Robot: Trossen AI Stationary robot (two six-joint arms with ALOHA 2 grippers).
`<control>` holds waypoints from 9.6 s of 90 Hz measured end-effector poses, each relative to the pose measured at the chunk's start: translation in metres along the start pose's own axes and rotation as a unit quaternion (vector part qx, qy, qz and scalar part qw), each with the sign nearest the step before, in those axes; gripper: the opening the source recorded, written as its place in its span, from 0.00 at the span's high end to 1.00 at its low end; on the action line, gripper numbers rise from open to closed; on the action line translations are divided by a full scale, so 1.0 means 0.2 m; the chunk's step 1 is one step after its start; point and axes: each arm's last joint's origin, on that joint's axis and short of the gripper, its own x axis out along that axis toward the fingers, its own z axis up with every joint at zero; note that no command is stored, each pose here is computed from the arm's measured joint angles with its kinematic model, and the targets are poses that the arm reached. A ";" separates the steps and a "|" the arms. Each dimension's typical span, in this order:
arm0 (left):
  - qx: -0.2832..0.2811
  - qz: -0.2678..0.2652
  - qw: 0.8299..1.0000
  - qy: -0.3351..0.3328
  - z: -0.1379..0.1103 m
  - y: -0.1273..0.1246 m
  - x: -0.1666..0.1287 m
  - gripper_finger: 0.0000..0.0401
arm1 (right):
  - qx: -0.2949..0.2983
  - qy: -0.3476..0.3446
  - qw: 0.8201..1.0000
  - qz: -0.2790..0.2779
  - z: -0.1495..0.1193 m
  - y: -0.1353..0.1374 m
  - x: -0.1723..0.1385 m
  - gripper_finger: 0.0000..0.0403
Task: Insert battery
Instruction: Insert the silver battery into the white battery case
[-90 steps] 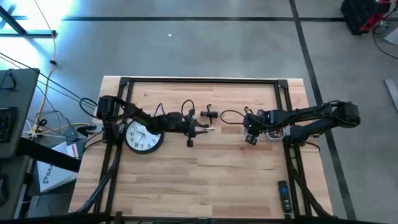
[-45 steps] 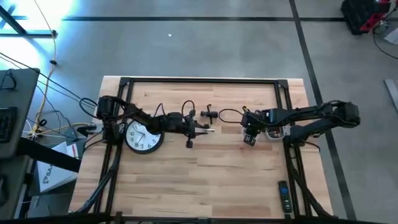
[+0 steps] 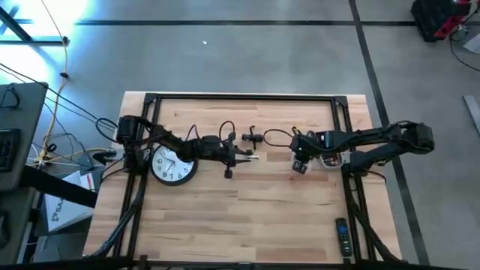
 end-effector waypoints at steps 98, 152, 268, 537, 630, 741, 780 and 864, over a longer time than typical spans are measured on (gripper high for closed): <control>-0.019 -0.001 1.000 0.001 0.00 0.00 0.00 0.84 | 0.031 0.007 0.999 -0.018 0.02 0.00 0.11 1.00; -0.029 -0.002 0.999 -0.030 -0.01 -0.01 -0.03 0.84 | 0.015 -0.247 0.968 0.044 0.15 0.09 -0.18 1.00; -0.112 -0.083 0.960 -0.243 0.18 0.03 -0.09 0.84 | -0.188 -0.626 0.744 0.134 0.38 0.50 -0.23 1.00; -0.106 -0.080 0.967 -0.217 0.13 0.10 -0.09 0.84 | -0.088 -0.524 0.836 0.134 0.34 0.45 -0.21 1.00; -0.108 -0.089 0.964 -0.227 0.14 0.10 -0.10 0.84 | -0.059 -0.516 0.845 0.126 0.32 0.42 -0.26 0.82; -0.103 0.164 0.980 -0.034 -0.06 0.21 -0.52 0.84 | -0.338 -0.196 0.917 0.080 0.66 0.72 0.09 0.82; -0.130 0.199 0.971 0.005 -0.12 0.18 -0.62 0.84 | -0.600 -0.017 0.796 0.073 0.97 0.83 0.26 0.65; -0.128 0.193 0.973 0.004 -0.12 0.15 -0.62 0.82 | -0.685 -0.036 0.707 0.171 1.01 0.88 0.44 0.69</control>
